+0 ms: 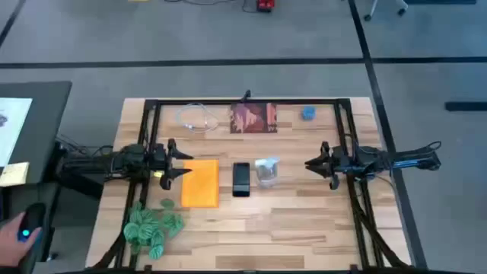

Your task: Apply microfiber cloth

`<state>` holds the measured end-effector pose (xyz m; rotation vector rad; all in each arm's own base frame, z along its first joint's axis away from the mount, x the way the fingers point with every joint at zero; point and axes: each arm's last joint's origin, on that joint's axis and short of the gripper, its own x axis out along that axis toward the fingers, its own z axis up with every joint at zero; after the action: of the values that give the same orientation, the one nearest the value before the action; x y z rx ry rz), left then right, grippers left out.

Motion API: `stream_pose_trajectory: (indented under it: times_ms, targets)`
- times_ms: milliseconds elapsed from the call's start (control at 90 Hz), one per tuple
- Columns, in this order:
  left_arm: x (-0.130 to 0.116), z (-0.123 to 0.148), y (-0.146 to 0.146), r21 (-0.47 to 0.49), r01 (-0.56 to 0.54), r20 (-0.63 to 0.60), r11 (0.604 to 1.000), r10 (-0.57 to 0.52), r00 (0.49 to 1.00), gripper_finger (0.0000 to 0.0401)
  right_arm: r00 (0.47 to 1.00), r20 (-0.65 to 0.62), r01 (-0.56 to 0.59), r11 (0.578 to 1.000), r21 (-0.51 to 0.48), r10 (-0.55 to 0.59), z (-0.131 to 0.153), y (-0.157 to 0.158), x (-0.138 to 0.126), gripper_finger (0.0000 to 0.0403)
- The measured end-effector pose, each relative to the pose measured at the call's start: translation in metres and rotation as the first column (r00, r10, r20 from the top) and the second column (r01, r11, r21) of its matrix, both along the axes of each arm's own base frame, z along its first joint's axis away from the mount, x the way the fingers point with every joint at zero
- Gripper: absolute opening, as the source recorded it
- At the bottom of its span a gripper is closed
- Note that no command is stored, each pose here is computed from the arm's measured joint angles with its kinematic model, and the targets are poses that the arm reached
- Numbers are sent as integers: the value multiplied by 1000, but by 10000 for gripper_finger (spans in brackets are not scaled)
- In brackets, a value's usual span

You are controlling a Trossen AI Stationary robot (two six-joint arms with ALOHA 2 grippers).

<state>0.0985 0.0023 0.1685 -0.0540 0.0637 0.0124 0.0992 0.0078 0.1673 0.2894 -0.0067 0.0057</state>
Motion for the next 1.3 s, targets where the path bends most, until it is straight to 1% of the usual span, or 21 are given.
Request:
stream_pose_trajectory:
  times_ms: [1200,1244,1300]
  targets:
    - [0,0,0,0,0,0,1000,0,1000,201,1000,3,0,1000,0,0,0,0,0,62]
    - [0,0,0,0,0,0,1000,0,1000,201,1000,15,2,1000,28,-3,2,0,0,61]
    - [0,0,0,0,0,1,1000,0,1000,201,997,72,-6,986,166,-6,7,0,0,62]
